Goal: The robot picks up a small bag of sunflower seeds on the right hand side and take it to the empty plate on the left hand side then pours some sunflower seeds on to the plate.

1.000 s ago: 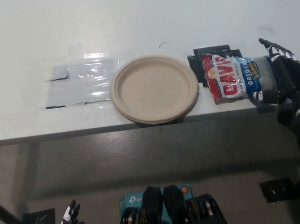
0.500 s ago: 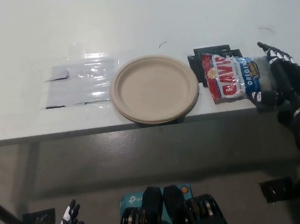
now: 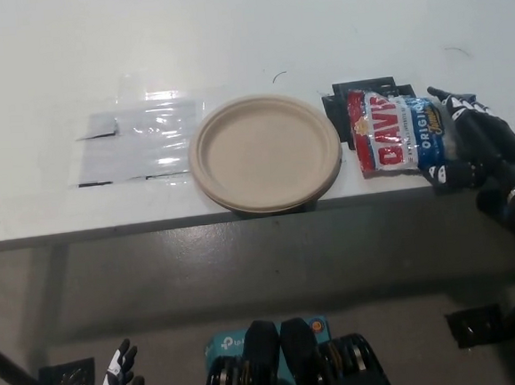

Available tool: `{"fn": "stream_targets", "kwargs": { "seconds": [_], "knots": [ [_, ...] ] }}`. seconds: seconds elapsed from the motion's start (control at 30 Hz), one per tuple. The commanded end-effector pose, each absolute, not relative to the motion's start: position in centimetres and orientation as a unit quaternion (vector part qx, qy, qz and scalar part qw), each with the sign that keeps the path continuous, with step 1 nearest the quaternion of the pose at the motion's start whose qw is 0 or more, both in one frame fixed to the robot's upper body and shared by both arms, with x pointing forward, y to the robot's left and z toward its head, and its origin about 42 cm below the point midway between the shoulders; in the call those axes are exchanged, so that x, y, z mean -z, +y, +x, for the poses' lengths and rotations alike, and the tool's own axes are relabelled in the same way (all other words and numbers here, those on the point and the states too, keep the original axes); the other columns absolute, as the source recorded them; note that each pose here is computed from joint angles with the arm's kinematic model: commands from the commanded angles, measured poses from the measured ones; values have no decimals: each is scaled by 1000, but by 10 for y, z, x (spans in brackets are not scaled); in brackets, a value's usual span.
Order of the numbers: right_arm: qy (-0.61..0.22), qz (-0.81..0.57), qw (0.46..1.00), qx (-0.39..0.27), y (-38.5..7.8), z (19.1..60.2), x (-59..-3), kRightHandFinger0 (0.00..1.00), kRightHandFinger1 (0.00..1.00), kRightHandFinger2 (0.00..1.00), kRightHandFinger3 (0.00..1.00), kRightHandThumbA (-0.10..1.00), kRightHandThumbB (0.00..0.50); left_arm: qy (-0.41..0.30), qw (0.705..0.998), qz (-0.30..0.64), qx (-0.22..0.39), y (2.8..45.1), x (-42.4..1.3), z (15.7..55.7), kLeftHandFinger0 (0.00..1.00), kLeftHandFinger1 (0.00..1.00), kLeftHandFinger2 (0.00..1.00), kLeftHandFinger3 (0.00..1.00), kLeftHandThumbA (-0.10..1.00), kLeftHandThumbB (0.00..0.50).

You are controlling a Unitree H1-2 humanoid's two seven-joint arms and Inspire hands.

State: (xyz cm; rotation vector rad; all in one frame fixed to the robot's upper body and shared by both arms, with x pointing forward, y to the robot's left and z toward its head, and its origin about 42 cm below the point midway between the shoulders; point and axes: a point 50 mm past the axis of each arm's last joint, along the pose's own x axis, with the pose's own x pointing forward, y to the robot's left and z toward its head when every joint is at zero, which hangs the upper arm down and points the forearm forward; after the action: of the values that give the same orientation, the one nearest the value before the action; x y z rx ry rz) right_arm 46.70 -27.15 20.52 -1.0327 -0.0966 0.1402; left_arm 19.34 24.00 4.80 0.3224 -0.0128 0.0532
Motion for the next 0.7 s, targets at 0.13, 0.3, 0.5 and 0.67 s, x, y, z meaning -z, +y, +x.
{"fn": "stream_targets", "kwargs": {
  "seconds": [0.13,0.3,0.5,0.67],
  "knots": [
    [-106,-447,882,-105,-270,477,-248,1000,1000,1000,1000,984,500,-25,986,160,-25,244,-54,193,1000,1000,1000,1000,1000,172],
    [-99,-447,883,-105,-272,479,-247,1000,1000,1000,1000,962,500,-21,986,162,-26,244,-52,190,1000,1000,1000,1000,1000,175],
    [-95,-458,878,-99,-273,484,-244,1000,1000,1000,1000,969,500,-21,987,159,-27,244,-53,190,1000,1000,1000,1000,1000,185],
    [-93,-464,876,-89,-272,485,-246,1000,1000,1000,1000,989,494,-19,987,154,-28,244,-52,189,1000,1000,1000,1000,1000,177]
  ]
}}
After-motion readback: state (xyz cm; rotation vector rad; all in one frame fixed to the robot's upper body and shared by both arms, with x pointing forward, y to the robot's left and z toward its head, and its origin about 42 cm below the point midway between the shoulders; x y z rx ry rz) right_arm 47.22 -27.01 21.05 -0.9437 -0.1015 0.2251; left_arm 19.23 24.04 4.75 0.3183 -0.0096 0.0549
